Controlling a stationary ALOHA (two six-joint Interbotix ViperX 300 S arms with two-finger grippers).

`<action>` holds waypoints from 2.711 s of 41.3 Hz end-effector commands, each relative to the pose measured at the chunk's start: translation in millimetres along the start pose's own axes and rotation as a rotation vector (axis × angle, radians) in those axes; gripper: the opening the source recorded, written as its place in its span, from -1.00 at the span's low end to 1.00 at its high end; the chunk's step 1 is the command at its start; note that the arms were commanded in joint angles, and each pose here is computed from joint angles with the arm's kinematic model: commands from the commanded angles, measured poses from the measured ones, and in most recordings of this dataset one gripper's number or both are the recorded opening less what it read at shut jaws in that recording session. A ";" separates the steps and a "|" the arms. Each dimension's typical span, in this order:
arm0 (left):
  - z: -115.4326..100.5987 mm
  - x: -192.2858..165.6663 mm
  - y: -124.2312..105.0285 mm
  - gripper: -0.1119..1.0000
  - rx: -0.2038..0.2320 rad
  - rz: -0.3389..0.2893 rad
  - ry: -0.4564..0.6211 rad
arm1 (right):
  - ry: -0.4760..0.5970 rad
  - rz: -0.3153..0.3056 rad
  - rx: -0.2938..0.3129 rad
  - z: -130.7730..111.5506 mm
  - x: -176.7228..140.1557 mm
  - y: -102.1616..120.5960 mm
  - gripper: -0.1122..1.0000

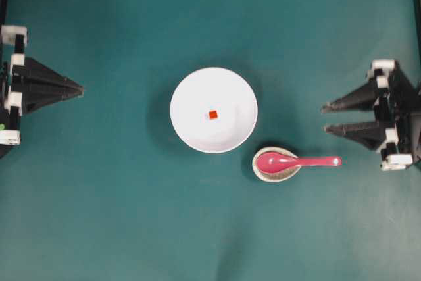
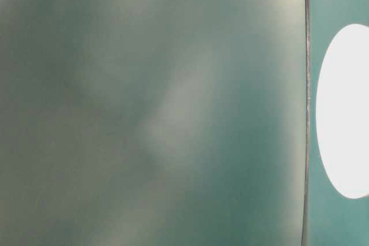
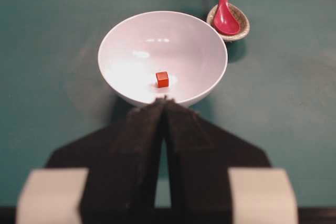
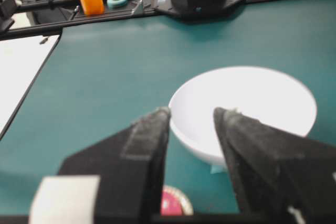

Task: Grip the spoon and scoop the red block from the bowl with right arm.
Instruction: 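Close the right gripper on the pink spoon's handle end, then lift the spoon with the right gripper and carry it over the white bowl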

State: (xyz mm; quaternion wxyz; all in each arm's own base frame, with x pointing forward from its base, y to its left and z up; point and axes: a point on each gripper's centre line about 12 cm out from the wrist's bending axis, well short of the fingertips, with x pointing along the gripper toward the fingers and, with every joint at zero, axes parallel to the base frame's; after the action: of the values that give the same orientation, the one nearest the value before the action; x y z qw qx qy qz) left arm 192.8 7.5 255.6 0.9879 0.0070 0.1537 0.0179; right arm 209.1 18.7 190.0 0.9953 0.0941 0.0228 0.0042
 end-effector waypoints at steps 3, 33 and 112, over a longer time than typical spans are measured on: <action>10.4 0.3 0.5 -0.80 0.003 0.002 -0.025 | 0.057 0.002 0.009 -14.2 7.4 5.0 0.03; 7.5 0.6 0.8 -0.80 0.004 0.004 -0.015 | 0.358 -0.005 -0.006 -78.1 17.3 11.3 0.18; 2.8 -0.4 0.7 -0.80 0.001 0.003 0.018 | 0.353 -0.017 -0.157 -125.6 9.4 15.4 0.21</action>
State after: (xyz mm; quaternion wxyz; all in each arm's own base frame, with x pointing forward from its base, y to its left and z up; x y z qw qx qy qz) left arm 191.2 7.5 251.7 0.9851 0.0074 0.1711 0.0178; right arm 211.8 56.4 67.0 0.9789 0.0135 0.2037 0.0125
